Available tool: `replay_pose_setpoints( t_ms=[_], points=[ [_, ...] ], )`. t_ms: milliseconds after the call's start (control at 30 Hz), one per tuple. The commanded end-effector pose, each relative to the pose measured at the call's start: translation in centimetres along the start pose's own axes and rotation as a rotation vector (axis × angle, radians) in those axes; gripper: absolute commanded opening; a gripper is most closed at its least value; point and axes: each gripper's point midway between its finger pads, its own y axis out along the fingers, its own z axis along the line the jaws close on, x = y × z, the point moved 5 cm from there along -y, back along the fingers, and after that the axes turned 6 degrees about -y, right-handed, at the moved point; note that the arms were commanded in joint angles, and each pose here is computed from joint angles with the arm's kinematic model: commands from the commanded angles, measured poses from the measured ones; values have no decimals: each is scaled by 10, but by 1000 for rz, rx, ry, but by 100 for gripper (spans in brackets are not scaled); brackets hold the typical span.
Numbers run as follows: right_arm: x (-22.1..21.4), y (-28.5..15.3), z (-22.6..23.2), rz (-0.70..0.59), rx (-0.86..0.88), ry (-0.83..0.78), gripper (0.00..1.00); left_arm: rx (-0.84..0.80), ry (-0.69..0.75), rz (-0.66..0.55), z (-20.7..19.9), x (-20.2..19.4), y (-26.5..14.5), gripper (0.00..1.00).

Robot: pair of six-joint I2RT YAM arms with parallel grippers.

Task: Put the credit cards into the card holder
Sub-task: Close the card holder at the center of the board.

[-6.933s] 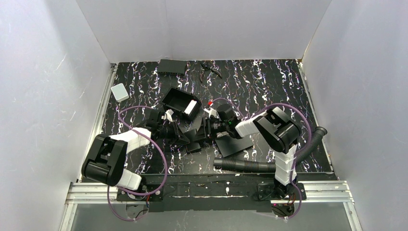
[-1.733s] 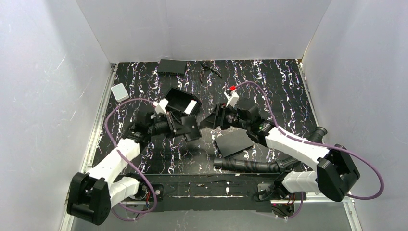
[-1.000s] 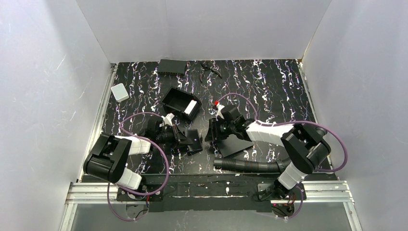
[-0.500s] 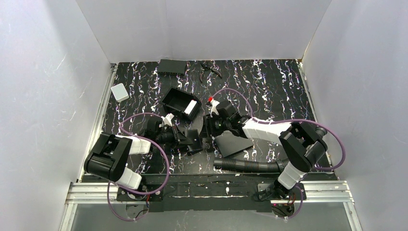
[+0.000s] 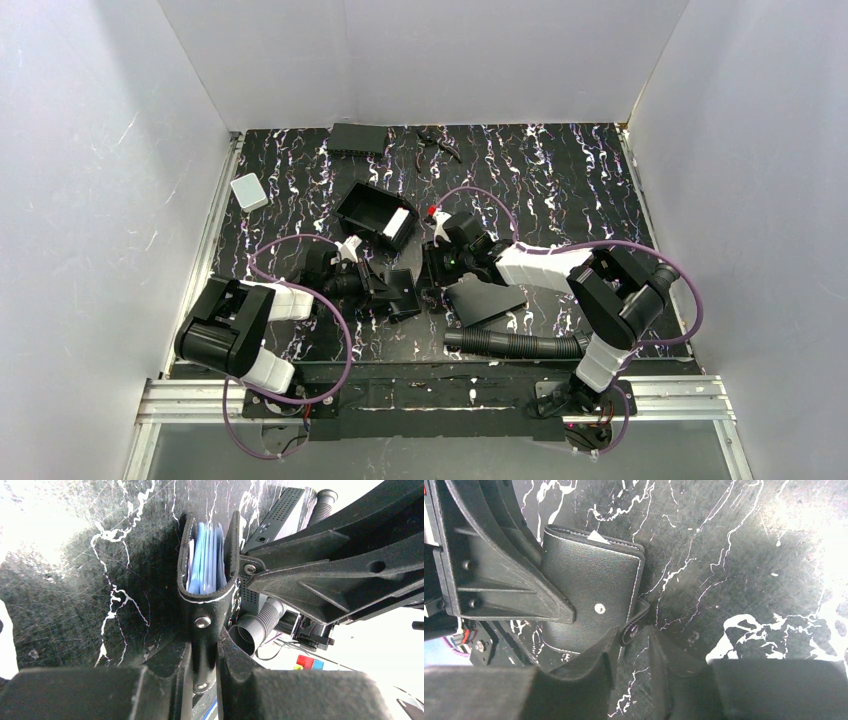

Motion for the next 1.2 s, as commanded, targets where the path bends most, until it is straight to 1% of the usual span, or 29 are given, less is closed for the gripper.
replay_pose_setpoints(
  t_ms=[0, 33, 133, 167, 200, 233, 267, 433, 567, 967, 1100, 1167],
  points=[
    [19, -2, 8, -60, 11, -36, 23, 32, -1, -2, 9, -2, 0, 0],
    [20, -3, 10, -67, 17, -36, 19, 33, -3, -2, 9, -2, 0, 0],
    [22, -5, 12, -72, 25, -39, 13, 33, -2, 1, 9, -2, 0, 0],
    [23, -6, 12, -74, 26, -40, 13, 33, -3, 1, 9, -2, 0, 0],
    [22, -7, 13, -72, 27, -40, 16, 33, -2, 2, 9, -2, 1, 0],
    [22, -8, 13, -72, 28, -41, 20, 34, -2, 3, 10, -2, 1, 0],
    [23, -9, 14, -76, 31, -41, 22, 34, -2, 4, 10, -2, 1, 0],
    [29, -13, 16, -94, 24, -49, 22, 32, -3, 7, 10, -2, 1, 0],
    [32, -14, 17, -100, 28, -52, 24, 31, -2, 9, 10, -3, 1, 0],
    [30, -15, 15, -95, 15, -56, 24, 29, -4, 12, 10, -3, 2, 0],
    [31, -17, 15, -97, 10, -54, 18, 28, -4, 11, 11, -3, 2, 0],
    [31, -18, 15, -98, 12, -53, 19, 29, -5, 13, 11, -3, 2, 0]
  ],
)
